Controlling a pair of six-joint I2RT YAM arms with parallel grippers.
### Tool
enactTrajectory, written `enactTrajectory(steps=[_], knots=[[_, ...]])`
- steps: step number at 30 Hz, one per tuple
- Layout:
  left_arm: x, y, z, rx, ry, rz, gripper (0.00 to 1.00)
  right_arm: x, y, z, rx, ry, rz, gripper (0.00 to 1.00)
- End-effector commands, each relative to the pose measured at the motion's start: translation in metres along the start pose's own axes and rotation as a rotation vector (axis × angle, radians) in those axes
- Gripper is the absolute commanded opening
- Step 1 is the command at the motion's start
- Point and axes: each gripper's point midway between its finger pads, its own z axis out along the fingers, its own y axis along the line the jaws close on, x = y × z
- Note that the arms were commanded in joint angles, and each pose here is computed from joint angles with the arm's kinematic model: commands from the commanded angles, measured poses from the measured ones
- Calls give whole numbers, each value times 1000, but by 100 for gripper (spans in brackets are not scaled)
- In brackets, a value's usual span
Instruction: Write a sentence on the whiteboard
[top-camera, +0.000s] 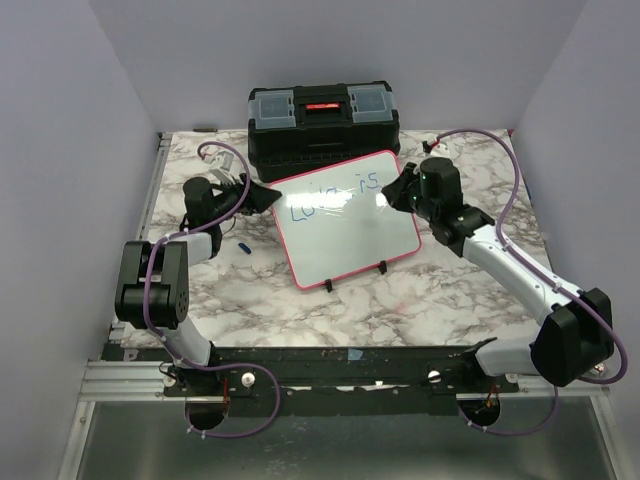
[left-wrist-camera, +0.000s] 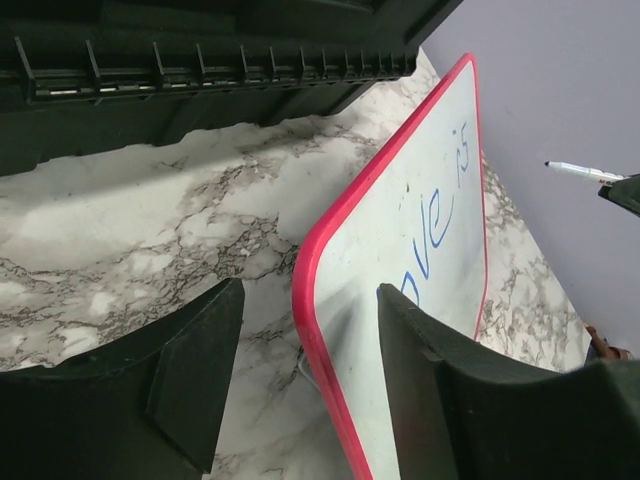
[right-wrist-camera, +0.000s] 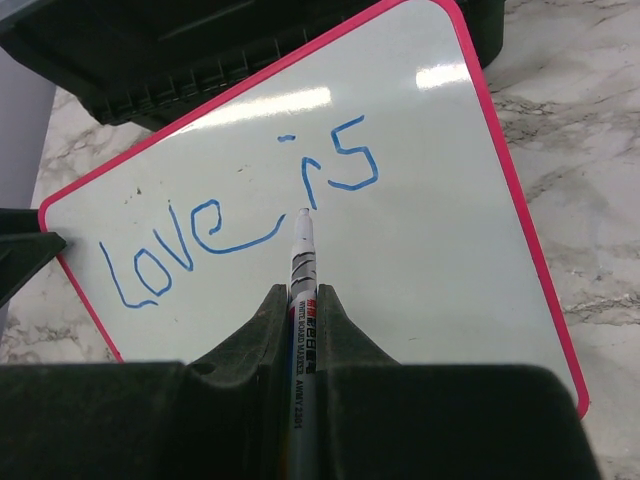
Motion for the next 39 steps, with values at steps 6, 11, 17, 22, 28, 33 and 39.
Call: enactTrajectory(steps=[6, 11, 17, 22, 28, 33, 39], knots=[[-28, -16, 1, 15, 34, 86, 73, -8, 8, -12, -40, -17, 6, 1], [-52, -19, 2, 19, 71, 122, 77, -10, 6, -15, -31, -24, -21, 1], [-60, -27, 19, 139, 240, 123, 72, -13, 8, -21, -44, -34, -26, 1], [-60, -33, 29, 258, 318, 87, 69, -15, 7, -24, -42, -35, -44, 1], [-49, -36, 43, 316, 422, 73, 68, -14, 7, -28, -50, -36, -47, 1], [-33, -31, 57, 300, 473, 72, 68, -10, 10, -27, -67, -20, -46, 1], [-18, -29, 65, 308, 509, 58, 64, -6, 10, -25, -75, -9, -46, 1]])
